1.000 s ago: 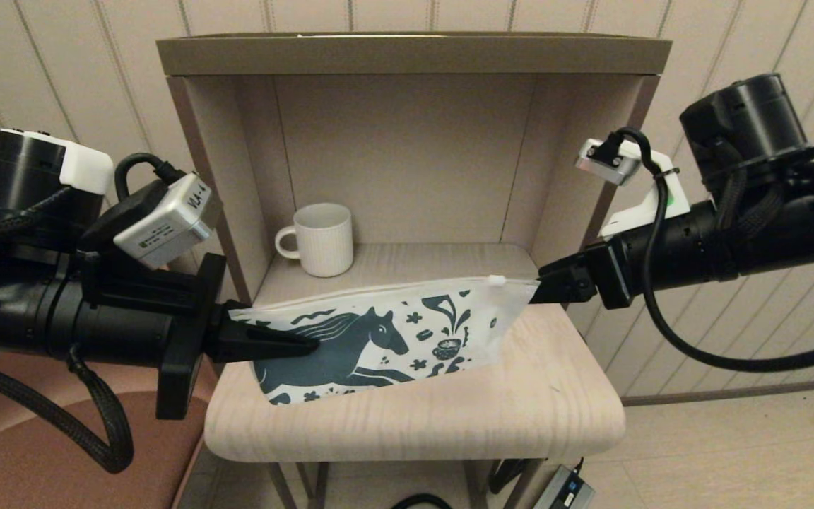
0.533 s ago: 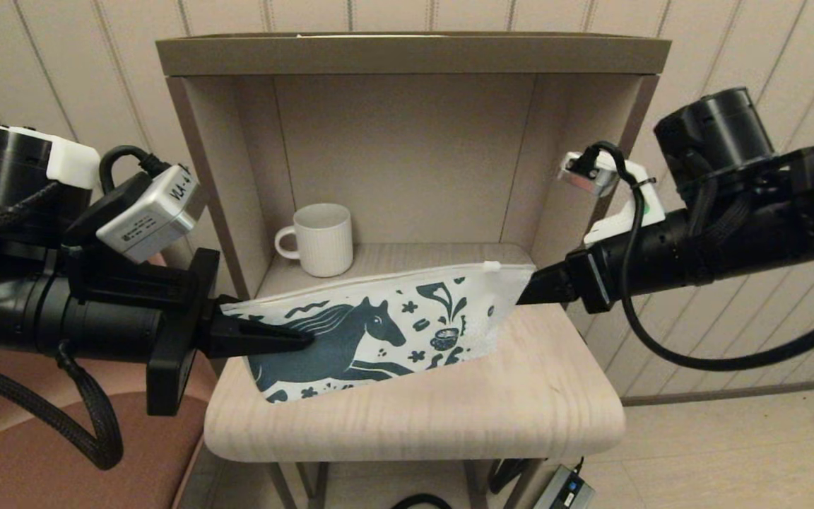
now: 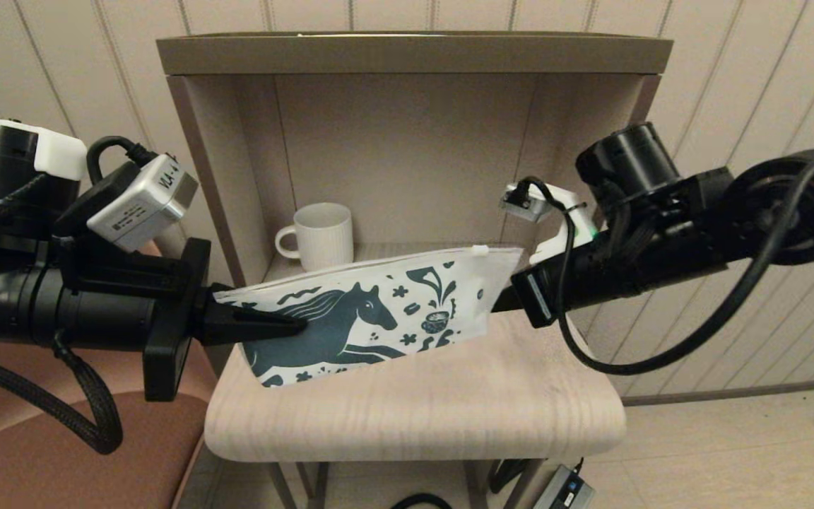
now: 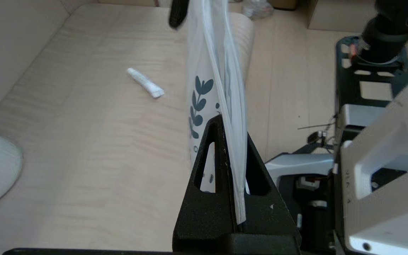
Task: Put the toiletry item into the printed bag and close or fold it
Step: Pick up the toothpaste
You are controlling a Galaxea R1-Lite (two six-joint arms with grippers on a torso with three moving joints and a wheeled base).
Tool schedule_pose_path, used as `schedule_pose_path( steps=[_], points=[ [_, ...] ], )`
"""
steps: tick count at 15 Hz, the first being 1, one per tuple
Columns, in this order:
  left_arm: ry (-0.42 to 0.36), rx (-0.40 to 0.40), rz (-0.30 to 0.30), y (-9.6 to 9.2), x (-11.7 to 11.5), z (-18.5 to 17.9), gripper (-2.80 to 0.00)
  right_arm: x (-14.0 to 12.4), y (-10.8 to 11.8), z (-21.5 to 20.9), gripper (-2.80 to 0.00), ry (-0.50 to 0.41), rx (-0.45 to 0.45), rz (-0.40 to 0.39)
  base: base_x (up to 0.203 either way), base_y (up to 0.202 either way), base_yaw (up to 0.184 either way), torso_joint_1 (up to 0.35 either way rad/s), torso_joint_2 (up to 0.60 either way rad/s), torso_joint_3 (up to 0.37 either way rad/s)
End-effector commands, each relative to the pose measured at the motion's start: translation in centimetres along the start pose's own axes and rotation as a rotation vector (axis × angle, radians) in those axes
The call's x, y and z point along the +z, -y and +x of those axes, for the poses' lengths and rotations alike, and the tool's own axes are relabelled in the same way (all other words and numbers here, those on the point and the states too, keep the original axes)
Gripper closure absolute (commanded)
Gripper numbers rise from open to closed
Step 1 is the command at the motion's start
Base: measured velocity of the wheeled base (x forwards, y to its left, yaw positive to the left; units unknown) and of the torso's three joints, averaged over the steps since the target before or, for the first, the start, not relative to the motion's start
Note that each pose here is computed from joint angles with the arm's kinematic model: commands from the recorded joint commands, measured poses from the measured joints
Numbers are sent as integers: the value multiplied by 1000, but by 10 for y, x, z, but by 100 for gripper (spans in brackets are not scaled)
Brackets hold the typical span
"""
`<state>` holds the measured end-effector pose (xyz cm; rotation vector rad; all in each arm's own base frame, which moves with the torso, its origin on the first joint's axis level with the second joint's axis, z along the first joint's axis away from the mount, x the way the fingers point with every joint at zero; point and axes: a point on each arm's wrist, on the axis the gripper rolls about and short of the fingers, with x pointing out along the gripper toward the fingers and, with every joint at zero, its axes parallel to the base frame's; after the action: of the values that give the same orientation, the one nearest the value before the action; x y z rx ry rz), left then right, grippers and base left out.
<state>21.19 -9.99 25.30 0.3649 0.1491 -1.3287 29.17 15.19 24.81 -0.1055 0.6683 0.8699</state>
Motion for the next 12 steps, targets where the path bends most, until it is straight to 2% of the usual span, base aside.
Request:
schedule_pose_path(
  steps=[1, 2, 5, 10, 12],
  points=[
    [2, -4, 3, 0, 0, 0, 0, -1, 4, 16, 0, -29, 6, 6, 0, 0, 0, 0, 0, 0],
    [2, -4, 3, 0, 0, 0, 0, 0, 4, 21, -280, -36, -9, 3, 0, 0, 0, 0, 0, 0],
    [2, -4, 4, 0, 0, 0, 0, 4, 5, 26, -280, -22, -26, -8, 0, 0, 0, 0, 0, 0],
    [-1, -2, 3, 0, -1, 0, 0, 2, 1, 41, -280, -48, -13, -15, 0, 0, 0, 0, 0, 0],
    [0, -2, 5, 0, -1, 0, 0, -3, 1, 56, -280, -80, -39, -15, 0, 0, 0, 0, 0, 0]
  ],
)
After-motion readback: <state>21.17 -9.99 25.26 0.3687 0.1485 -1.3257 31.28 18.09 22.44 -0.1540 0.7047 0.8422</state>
